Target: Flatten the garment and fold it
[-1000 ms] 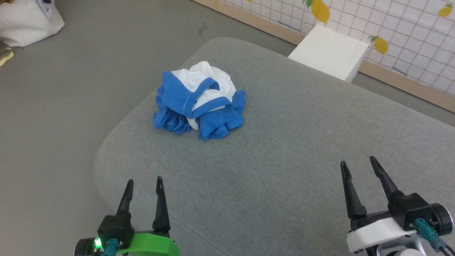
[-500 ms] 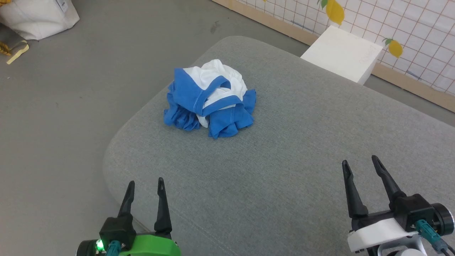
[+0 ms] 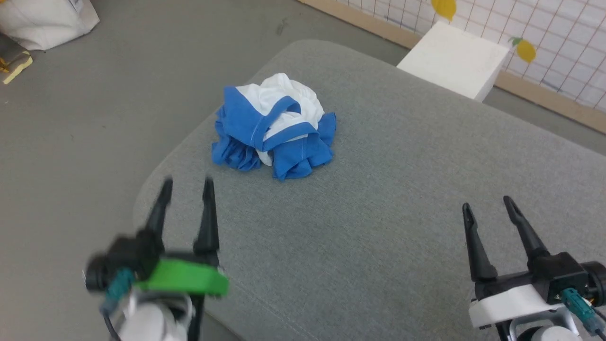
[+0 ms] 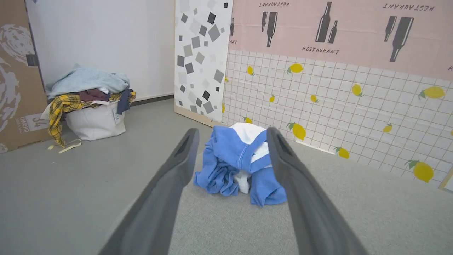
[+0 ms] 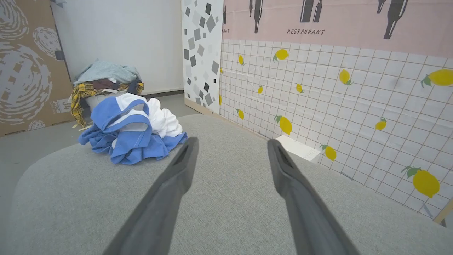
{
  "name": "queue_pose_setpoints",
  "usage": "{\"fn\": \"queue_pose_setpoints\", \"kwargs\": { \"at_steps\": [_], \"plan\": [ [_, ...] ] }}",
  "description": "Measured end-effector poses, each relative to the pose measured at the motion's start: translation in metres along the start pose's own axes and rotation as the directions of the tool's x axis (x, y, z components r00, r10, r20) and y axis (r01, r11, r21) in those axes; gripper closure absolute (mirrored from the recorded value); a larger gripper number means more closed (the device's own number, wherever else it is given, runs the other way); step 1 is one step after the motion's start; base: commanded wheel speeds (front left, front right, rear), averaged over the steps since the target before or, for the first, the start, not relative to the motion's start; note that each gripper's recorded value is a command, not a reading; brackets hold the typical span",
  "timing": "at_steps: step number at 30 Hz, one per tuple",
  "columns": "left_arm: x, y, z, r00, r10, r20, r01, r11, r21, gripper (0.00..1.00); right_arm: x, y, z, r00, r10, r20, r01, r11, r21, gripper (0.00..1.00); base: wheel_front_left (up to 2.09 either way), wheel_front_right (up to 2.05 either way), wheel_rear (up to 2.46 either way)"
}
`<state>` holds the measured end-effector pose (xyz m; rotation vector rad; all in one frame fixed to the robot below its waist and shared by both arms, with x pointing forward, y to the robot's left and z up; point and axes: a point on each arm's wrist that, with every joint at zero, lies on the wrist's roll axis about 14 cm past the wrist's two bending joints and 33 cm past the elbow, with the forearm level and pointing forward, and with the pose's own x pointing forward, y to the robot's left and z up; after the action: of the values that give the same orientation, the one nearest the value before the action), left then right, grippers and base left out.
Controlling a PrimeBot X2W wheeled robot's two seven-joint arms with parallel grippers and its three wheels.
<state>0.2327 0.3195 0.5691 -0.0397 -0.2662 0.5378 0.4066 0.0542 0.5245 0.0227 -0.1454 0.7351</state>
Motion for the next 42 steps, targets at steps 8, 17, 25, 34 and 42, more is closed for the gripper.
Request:
{"fn": "queue_pose_setpoints", "kwargs": {
  "at_steps": [8,17,25,34,42],
  "plan": [
    [0.094,-0.033,0.063,0.982,-0.184,0.051,0.177,0.976,0.131,0.0,0.013,-0.02,-0.002,1.0,-0.017,0.0,0.017,0.999,-0.027,0.0,0.0,0.0,0.0],
    [0.176,-0.055,0.023,0.964,-0.21,-0.16,0.24,0.949,0.202,0.0,0.023,-0.061,-0.021,0.999,-0.035,-0.024,0.033,0.997,-0.063,0.0,0.0,0.0,0.0],
    [0.203,-0.068,-0.074,0.85,-0.191,-0.49,0.329,0.921,0.211,0.0,0.018,-0.097,-0.048,0.993,-0.089,-0.071,0.085,0.994,-0.064,0.0,0.0,0.0,0.0],
    [0.167,-0.053,-0.193,0.538,-0.015,-0.843,0.405,0.881,0.243,0.0,-0.001,-0.132,-0.062,0.98,-0.17,-0.105,0.161,0.983,-0.084,0.0,0.0,0.0,0.0],
    [0.143,-0.054,-0.239,0.395,0.025,-0.918,0.419,0.885,0.204,1.0,-0.013,-0.146,-0.086,0.966,-0.201,-0.165,0.189,0.978,-0.085,0.0,0.0,0.0,0.0]
  ]
}}
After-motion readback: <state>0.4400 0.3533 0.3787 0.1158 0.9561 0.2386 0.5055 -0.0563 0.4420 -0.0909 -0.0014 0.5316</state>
